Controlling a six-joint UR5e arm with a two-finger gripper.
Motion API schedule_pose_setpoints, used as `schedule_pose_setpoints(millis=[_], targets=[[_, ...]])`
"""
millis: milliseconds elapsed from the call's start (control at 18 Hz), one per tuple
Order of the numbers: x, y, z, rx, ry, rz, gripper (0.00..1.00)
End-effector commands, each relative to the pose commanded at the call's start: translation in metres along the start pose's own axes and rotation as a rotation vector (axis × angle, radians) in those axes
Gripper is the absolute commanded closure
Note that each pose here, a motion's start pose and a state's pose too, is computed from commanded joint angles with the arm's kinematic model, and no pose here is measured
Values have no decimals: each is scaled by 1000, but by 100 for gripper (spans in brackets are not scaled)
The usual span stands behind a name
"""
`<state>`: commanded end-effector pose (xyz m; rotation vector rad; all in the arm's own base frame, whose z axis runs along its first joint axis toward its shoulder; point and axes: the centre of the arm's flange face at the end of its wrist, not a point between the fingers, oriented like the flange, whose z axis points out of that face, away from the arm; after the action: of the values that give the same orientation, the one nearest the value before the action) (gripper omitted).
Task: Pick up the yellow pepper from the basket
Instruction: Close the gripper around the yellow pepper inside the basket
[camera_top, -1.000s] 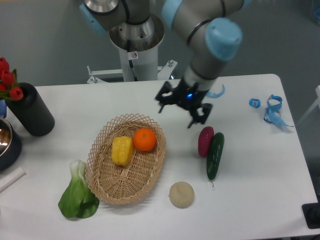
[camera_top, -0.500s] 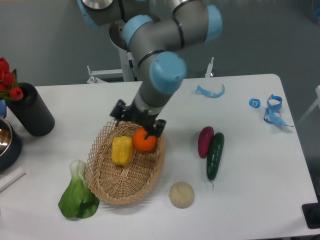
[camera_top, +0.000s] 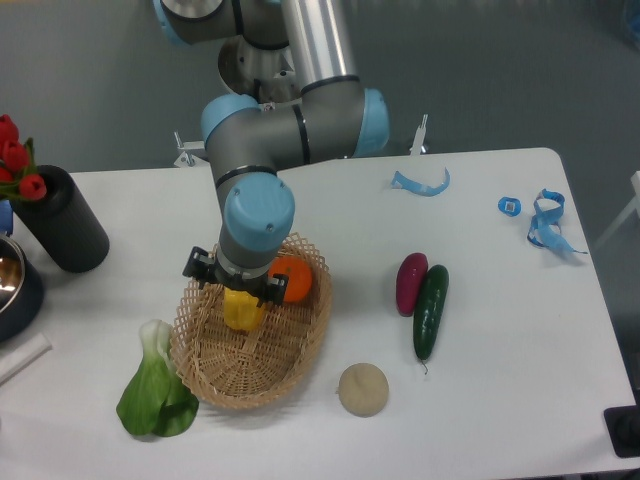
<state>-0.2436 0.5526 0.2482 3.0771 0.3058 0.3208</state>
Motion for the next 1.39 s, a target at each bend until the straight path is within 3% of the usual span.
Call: schedule_pose_setpoints(millis=[333, 944, 1278, 1389], targets=[[-9, 5, 26, -71, -41, -4, 0], [-5, -1, 37, -68, -47, 6, 0], [-7, 1, 39, -80, -82, 12, 54], [-6, 1, 34, -72, -86, 13, 65]])
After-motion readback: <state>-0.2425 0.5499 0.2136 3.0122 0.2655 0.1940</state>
